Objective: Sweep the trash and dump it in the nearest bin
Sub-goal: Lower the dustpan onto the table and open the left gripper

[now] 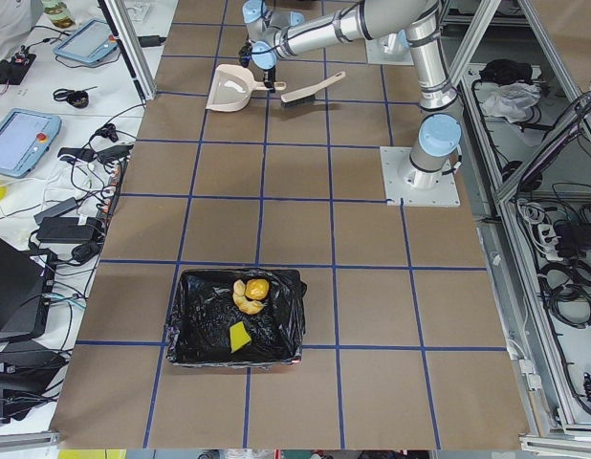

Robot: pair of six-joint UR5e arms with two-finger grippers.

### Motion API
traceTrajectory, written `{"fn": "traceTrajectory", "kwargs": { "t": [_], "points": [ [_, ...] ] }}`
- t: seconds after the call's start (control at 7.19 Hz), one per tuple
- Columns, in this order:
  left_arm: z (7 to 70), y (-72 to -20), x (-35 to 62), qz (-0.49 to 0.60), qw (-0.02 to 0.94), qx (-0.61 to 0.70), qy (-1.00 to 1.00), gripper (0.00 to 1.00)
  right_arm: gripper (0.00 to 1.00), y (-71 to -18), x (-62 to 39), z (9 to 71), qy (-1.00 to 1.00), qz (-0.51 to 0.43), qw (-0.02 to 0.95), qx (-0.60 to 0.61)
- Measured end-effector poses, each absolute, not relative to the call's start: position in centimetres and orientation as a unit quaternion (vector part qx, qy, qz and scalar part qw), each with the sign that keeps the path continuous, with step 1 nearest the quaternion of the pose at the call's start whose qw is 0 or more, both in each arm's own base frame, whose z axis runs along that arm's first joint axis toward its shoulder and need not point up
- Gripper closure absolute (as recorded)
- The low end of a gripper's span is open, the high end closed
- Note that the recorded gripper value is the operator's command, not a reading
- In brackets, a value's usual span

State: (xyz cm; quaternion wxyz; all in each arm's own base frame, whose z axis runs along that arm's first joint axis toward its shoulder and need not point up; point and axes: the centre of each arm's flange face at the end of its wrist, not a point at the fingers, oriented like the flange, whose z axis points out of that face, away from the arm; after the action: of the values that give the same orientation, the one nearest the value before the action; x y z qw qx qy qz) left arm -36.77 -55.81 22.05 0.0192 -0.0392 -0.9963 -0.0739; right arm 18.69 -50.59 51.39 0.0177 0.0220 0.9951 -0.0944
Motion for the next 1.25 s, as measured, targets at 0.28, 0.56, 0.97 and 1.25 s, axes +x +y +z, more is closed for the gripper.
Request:
{"fn": "traceTrajectory", "kwargs": {
  "t": [0.28, 0.56, 0.97, 1.25],
  "points": [
    [21.7, -55.9, -36.9, -0.077, 0.021, -0.039, -0.996, 0.58, 0.0, -50.6, 18.7, 51.4, 0.995, -0.095, 0.02, 0.022],
    [21.8, -55.8, -37.2, -0.081, 0.037, -0.031, -0.996, 0.0, 0.0, -50.6, 18.8, 51.4, 0.995, -0.095, 0.021, 0.022],
    [23.2, -55.7, -37.0, -0.075, 0.039, -0.033, -0.996, 0.0, 0.0, -50.7, 18.8, 51.3, 0.995, -0.095, 0.022, 0.022],
    [24.5, -55.9, -36.1, -0.067, 0.028, -0.035, -0.997, 0.0, 0.0, -50.8, 18.7, 51.0, 0.995, -0.092, 0.018, 0.022]
  ]
}}
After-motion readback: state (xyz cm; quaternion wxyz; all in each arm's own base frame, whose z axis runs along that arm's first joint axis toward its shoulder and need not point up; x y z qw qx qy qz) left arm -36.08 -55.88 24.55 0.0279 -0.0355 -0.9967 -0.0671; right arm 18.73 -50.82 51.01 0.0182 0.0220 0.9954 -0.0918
